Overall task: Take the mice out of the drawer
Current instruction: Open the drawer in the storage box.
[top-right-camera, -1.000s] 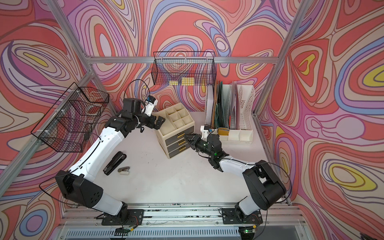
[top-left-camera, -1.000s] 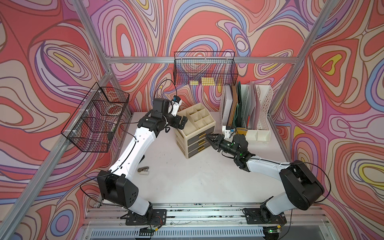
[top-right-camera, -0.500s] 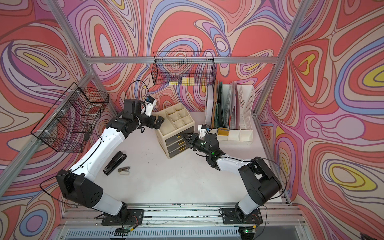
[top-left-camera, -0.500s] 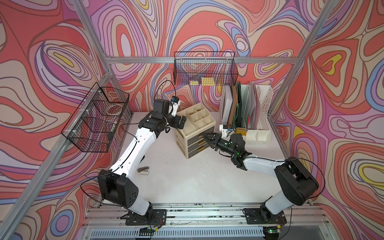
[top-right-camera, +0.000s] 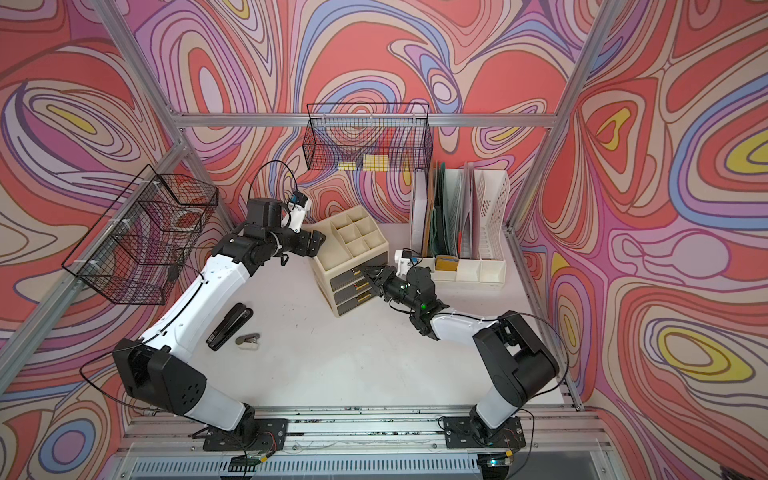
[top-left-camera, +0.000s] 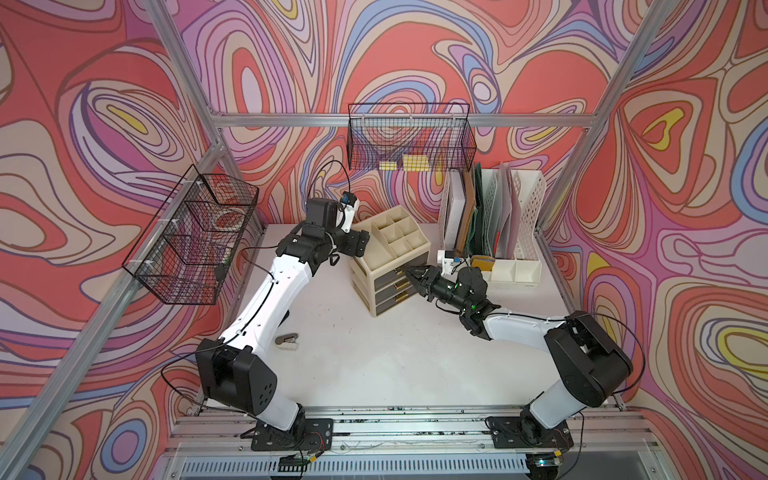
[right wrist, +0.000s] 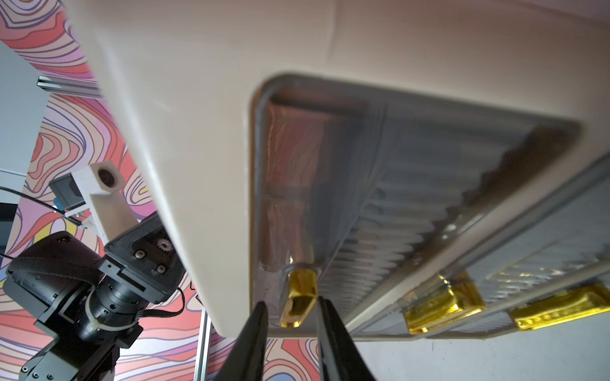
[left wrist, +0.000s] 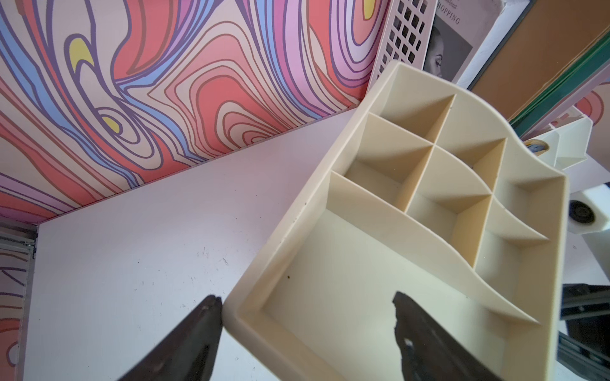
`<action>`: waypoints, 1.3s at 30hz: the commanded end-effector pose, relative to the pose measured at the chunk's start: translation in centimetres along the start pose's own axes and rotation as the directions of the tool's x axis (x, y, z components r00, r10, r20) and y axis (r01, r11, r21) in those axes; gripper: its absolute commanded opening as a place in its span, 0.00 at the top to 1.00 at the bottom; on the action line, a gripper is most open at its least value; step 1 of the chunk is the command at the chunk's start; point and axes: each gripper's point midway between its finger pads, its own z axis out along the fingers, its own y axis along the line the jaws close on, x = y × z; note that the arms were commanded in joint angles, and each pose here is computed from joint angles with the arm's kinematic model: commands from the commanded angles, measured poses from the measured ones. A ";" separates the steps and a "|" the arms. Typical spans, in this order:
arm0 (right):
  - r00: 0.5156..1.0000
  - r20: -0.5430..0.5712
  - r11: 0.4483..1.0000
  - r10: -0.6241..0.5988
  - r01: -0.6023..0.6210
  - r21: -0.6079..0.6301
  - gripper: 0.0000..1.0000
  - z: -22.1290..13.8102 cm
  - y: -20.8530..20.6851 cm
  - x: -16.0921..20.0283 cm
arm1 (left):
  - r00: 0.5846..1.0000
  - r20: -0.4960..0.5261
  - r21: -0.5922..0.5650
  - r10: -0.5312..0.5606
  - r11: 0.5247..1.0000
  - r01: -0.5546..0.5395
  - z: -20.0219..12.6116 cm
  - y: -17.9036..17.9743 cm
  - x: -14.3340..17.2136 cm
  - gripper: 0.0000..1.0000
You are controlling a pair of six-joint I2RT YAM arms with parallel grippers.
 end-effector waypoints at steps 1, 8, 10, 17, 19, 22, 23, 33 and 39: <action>0.999 0.037 1.000 0.002 -0.001 -0.004 0.68 0.1 0.3 -0.4 | 1.000 -0.025 0.030 -0.015 0.999 0.015 0.7 -0.6 0.7 0.16; 0.997 0.075 0.999 0.027 -0.028 0.017 0.72 0.0 0.1 -0.9 | 0.999 -0.030 0.040 -0.020 0.999 0.021 0.8 -0.7 0.8 0.18; 0.995 0.092 0.999 0.035 -0.037 0.018 0.73 -0.1 0.0 -1.2 | 0.999 -0.030 0.043 -0.020 0.999 0.021 0.8 -0.8 0.8 0.19; 0.994 0.101 0.999 0.037 -0.038 0.006 0.74 -0.2 0.7 -1.4 | 0.999 -0.033 0.050 -0.024 0.998 0.025 0.8 -0.9 0.9 0.22; 0.994 0.101 0.999 0.039 -0.040 0.009 0.75 -0.1 0.7 -1.4 | 0.999 -0.032 0.049 -0.026 0.998 0.027 0.8 -0.9 0.8 0.22; 0.994 0.099 0.999 0.048 -0.049 0.013 0.81 0.0 0.8 -1.4 | 0.999 -0.038 0.048 -0.025 0.998 0.027 1.0 -0.9 1.0 0.22; 0.994 0.097 0.999 0.051 -0.053 0.012 0.83 0.0 0.8 -1.3 | 0.999 -0.037 0.046 -0.025 0.999 0.027 1.0 -0.8 1.0 0.23; 0.993 0.094 0.996 0.070 -0.074 0.041 0.86 -1.3 0.7 -0.8 | 0.999 -0.049 -0.013 -0.023 1.000 0.022 1.2 0.2 1.3 0.28; 0.993 0.078 0.994 0.083 -0.089 0.070 0.87 -2.4 0.2 -0.1 | 0.998 -0.054 -0.027 -0.030 0.999 0.028 1.3 0.4 1.5 0.29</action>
